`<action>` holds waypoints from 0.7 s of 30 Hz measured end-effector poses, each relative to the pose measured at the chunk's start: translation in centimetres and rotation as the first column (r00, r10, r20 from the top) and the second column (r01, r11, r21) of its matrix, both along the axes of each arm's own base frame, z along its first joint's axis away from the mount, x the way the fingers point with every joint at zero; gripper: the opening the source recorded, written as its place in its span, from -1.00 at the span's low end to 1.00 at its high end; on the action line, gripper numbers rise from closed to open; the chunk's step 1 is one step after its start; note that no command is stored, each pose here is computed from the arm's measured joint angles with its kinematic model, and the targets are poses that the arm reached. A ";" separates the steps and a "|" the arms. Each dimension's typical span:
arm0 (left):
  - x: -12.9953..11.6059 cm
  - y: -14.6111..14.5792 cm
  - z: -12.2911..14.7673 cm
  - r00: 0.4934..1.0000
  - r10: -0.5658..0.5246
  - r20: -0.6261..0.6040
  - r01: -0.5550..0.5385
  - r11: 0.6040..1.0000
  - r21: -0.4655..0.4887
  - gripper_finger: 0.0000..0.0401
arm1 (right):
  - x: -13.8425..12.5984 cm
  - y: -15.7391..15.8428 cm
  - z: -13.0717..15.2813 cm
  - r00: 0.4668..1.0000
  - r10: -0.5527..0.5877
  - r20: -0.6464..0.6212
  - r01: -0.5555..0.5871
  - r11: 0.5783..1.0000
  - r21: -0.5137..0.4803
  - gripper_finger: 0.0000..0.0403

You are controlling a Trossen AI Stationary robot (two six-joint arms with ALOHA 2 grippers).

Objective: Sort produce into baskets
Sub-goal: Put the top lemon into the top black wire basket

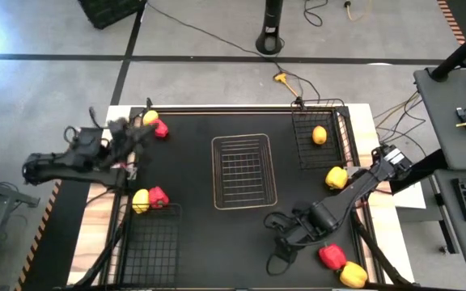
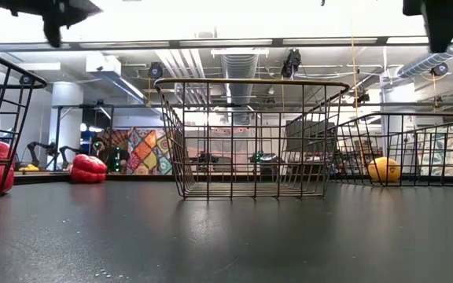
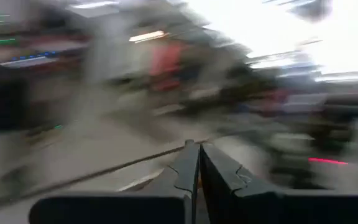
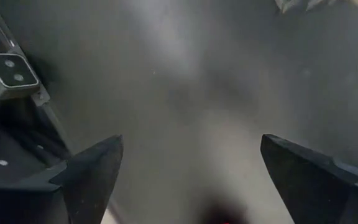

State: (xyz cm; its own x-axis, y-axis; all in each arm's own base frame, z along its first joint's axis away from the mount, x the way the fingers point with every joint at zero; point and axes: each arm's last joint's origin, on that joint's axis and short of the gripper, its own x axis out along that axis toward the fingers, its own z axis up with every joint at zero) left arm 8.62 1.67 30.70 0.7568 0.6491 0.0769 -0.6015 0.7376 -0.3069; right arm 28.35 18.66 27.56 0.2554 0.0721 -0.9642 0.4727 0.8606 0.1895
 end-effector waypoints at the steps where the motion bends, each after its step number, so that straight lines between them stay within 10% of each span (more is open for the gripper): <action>1: -0.1 0.3 0.6 0.993 0.099 -0.071 -0.101 0.995 -0.022 -1.00 | 0.0 -0.1 0.1 1.000 0.013 0.013 -0.013 1.000 -0.020 0.85; 11: 1.6 4.9 4.8 0.736 0.380 -0.561 -0.539 0.829 -0.146 -1.00 | 0.0 0.0 0.2 0.996 0.070 0.055 -0.065 0.994 -0.082 0.85; 21: 3.7 17.6 -1.7 0.600 0.010 -0.800 -0.632 0.619 -0.466 -0.99 | -1.1 2.0 -0.3 0.981 0.187 0.055 -0.179 0.975 -0.136 0.85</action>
